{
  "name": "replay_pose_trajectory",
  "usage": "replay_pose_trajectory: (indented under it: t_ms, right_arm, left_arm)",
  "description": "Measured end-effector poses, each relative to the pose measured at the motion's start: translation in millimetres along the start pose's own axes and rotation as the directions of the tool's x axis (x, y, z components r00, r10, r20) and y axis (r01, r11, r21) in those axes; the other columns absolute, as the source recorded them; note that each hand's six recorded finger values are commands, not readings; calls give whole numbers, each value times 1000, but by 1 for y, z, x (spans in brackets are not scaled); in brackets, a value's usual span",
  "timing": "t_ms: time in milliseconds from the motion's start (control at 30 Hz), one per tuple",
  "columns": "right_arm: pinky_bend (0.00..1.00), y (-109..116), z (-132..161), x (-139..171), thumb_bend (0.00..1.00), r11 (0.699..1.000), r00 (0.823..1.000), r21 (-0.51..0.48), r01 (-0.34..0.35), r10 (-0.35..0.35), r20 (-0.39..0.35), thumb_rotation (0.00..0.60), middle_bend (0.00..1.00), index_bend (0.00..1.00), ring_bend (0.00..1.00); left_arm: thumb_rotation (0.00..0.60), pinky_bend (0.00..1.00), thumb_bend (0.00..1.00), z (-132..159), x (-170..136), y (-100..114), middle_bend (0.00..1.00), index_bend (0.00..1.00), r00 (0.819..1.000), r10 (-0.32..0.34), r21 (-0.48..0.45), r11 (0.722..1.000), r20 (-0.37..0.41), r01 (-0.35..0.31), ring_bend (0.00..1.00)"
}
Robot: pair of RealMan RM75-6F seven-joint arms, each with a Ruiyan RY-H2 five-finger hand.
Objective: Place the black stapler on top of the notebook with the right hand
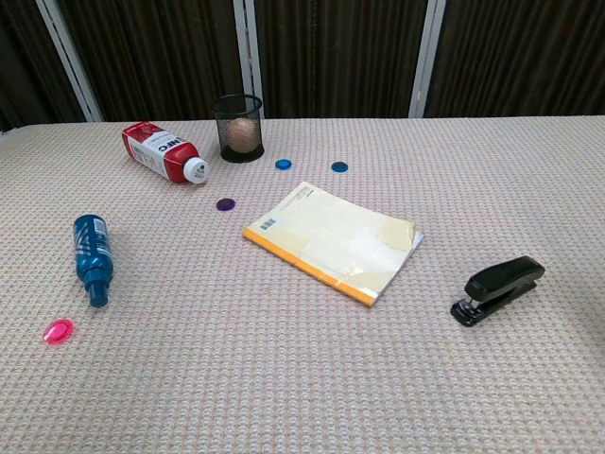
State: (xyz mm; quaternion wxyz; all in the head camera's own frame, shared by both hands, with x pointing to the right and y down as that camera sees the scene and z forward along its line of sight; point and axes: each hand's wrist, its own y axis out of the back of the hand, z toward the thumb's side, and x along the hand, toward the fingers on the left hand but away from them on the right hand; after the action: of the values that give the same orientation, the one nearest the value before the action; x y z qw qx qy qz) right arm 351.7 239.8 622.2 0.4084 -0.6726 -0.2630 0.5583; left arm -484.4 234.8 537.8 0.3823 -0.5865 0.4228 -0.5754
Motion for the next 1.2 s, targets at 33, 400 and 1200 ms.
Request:
replay_pose_trajectory:
  t_ms: [33,400,1200]
  right_arm:
    - [171,0,4,-4,179,1000,1000,2,-3,3,-11,600,147,181,50]
    - [212,-14,33,-40,202,998,994,5,-70,70,-81,600,183,220,89]
    - [358,-31,71,-96,219,989,981,30,-145,147,-122,600,285,394,215]
  left_arm:
    - [600,162,309,0,0,0,0,56,1000,0,0,1000,1,0,0]
    - [600,162,308,-3,-3,4,0,57,1000,7,-15,1000,3,-7,0]
    - [600,162,307,-4,5,-1,0,56,1000,-15,-13,1000,-4,15,0]
